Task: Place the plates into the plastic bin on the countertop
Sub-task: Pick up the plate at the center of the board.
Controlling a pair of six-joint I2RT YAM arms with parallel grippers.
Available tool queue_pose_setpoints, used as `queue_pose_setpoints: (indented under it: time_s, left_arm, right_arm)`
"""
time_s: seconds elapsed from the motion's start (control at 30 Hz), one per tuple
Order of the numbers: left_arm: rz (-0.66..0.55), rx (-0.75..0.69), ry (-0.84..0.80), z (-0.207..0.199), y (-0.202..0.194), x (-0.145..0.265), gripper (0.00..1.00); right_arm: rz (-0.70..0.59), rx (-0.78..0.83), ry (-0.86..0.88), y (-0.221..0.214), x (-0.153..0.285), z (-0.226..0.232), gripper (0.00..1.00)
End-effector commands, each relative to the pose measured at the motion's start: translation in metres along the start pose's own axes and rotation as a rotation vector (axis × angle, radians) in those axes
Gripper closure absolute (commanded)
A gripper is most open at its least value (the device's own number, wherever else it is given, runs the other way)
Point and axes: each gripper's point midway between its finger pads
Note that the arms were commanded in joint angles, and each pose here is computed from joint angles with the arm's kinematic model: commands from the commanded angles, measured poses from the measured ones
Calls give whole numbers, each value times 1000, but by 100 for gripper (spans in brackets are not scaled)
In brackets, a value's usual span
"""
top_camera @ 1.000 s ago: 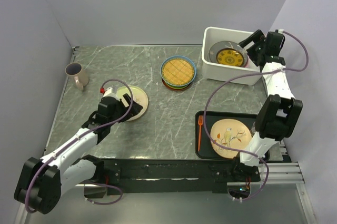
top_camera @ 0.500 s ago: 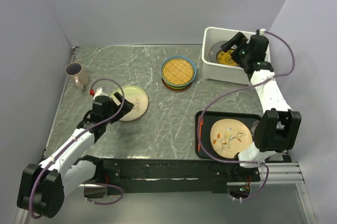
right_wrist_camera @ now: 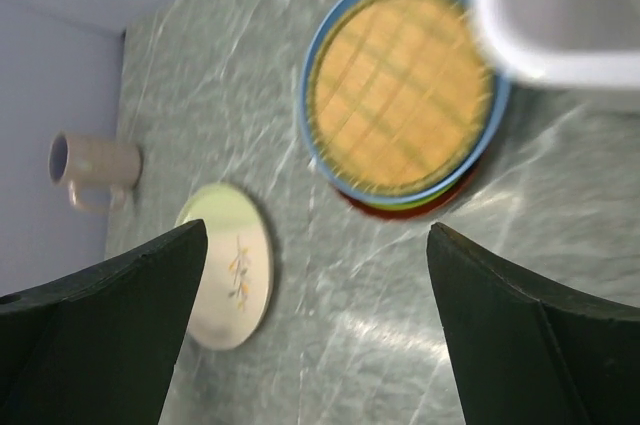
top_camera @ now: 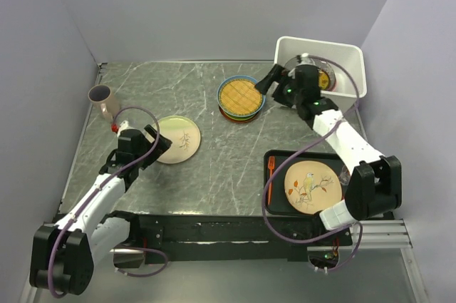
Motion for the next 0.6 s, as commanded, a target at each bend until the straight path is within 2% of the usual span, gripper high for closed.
queue_pose_setpoints:
  time_s: [0.0, 0.2, 0.37, 0.43, 0.57]
  left_arm:
    - [5, -13, 0, 4, -2, -2, 7]
    - [22, -15, 25, 12, -6, -3, 6]
    - [17, -16, 27, 15, -6, -4, 6]
    - [19, -20, 30, 16, -7, -4, 6]
    - [25, -24, 17, 14, -7, -5, 6]
  right_arm:
    - [61, 70, 52, -43, -16, 27, 6]
    - [195, 127, 74, -115, -36, 52, 12]
    - [307, 153, 70, -170, -60, 58, 25]
    - [325, 185, 56, -188, -65, 65, 27]
    - [387, 236, -23, -228, -87, 50, 28]
Point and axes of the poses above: each gripper's point midway between its finger pads, its own x axis back along the fingers, its own z axis along the line the jaws close on, y = z × x, and after that the axes turned 8 degrees about -x, right-handed
